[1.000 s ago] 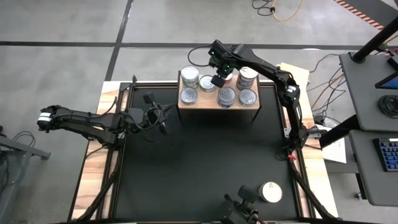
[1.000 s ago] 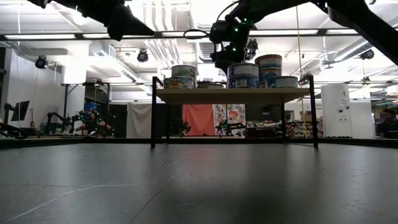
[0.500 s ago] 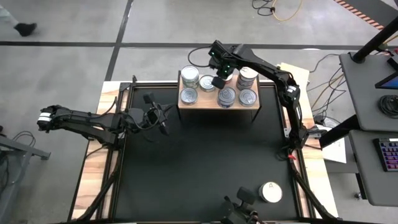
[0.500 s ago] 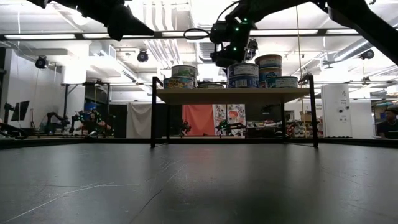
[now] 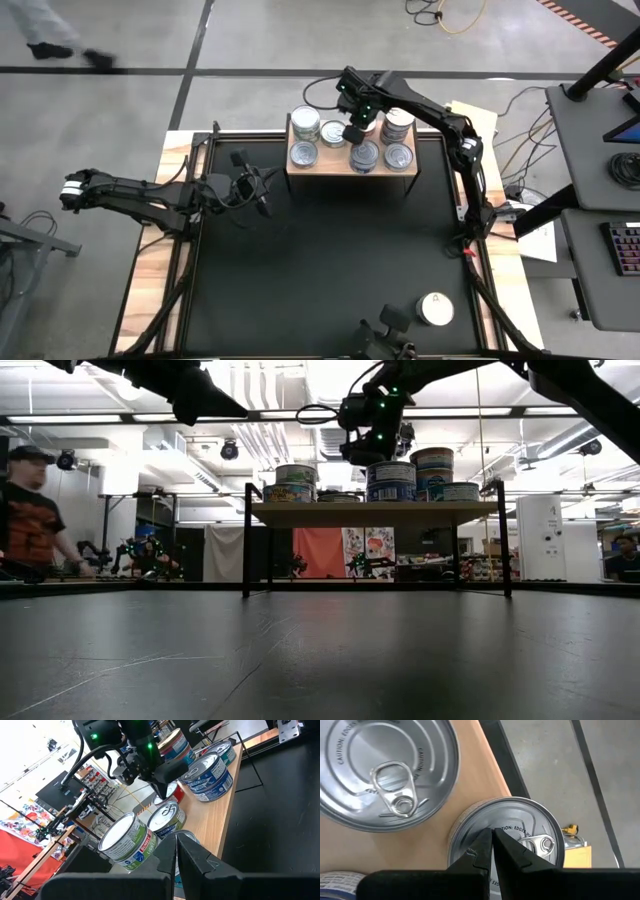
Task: Stack canned seafood by type on shelf
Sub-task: Adjust the red tuna can
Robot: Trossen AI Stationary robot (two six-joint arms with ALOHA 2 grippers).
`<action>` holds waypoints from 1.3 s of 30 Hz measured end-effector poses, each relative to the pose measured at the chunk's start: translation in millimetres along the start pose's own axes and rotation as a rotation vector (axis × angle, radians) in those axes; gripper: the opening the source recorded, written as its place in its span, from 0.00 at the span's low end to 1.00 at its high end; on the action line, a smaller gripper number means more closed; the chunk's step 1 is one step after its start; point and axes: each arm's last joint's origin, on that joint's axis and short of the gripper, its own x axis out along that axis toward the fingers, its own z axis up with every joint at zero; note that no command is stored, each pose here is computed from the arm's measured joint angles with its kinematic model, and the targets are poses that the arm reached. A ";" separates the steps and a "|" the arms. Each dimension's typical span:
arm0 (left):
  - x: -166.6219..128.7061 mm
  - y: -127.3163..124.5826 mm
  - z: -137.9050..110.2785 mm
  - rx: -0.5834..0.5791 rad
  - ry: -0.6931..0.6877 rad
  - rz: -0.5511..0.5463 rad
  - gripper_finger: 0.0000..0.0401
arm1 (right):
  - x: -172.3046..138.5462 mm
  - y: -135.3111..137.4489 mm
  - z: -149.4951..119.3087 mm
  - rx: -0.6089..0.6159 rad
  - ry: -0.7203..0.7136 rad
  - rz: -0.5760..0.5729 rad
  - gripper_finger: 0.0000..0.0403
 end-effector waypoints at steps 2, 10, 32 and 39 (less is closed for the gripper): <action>0.0 0.0 0.0 0.000 0.000 0.000 0.00 | -0.3 2.0 0.3 -0.006 0.000 0.003 0.02; 0.0 0.0 0.0 0.000 0.000 0.000 0.00 | -1.2 7.8 -0.2 -0.034 0.015 0.016 0.02; 0.0 -0.1 0.0 0.000 0.000 0.000 0.00 | -4.8 22.6 -1.4 -0.059 0.047 0.034 0.02; 0.1 0.0 0.0 -0.001 0.000 0.000 0.00 | -11.7 30.7 -2.3 -0.066 0.044 0.041 0.02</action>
